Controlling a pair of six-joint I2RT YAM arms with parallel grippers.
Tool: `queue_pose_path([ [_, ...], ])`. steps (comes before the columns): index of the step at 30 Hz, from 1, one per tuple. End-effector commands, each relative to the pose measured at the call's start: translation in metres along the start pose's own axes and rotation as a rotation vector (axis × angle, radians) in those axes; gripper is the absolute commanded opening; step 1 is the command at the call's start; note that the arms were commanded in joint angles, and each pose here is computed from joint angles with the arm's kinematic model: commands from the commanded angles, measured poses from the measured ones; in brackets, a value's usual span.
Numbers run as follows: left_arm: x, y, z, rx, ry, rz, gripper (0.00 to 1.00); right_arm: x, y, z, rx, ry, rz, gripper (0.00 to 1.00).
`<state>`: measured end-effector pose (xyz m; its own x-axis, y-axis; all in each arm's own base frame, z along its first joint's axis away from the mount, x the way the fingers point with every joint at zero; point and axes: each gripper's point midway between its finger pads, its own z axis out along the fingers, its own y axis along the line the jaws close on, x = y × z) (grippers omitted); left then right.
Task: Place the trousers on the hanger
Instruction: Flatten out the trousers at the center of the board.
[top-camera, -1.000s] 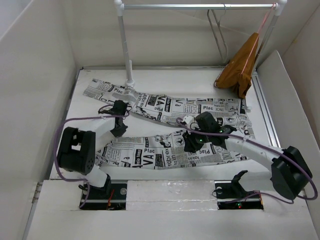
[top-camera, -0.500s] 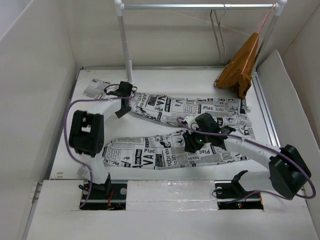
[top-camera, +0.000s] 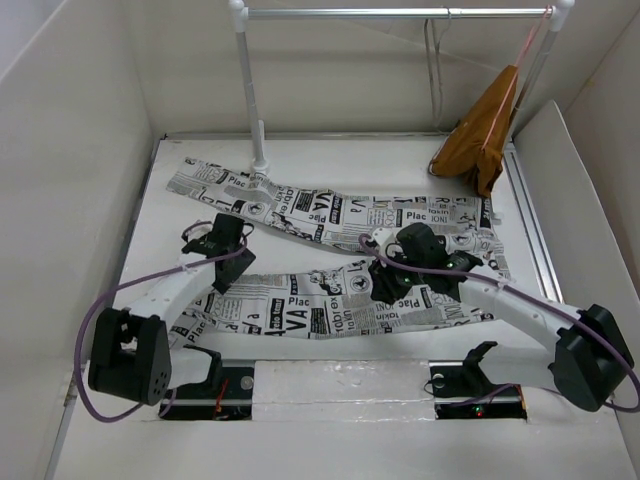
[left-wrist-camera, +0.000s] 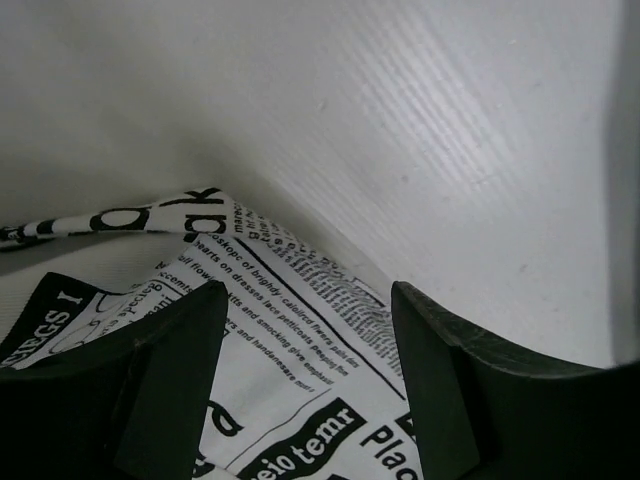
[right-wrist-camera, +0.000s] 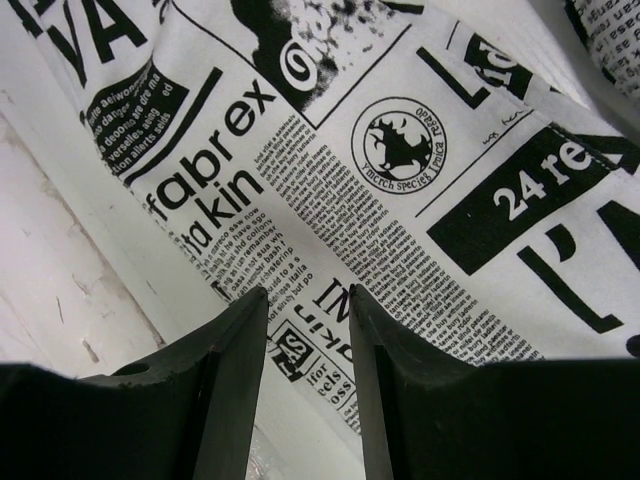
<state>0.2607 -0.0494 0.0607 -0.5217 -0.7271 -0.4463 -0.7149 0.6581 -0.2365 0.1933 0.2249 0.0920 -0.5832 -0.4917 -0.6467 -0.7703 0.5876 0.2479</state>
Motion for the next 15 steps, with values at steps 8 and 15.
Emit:
queue_pose_path([
  [8,0.008,0.001,0.045,-0.119,0.001,-0.058,0.4,-0.022,0.011,-0.015,-0.03,-0.065,-0.059,0.44],
  [15,-0.026,-0.082,0.049,-0.025,-0.086,0.036,0.0,-0.024,0.006,-0.017,-0.003,-0.063,-0.056,0.44],
])
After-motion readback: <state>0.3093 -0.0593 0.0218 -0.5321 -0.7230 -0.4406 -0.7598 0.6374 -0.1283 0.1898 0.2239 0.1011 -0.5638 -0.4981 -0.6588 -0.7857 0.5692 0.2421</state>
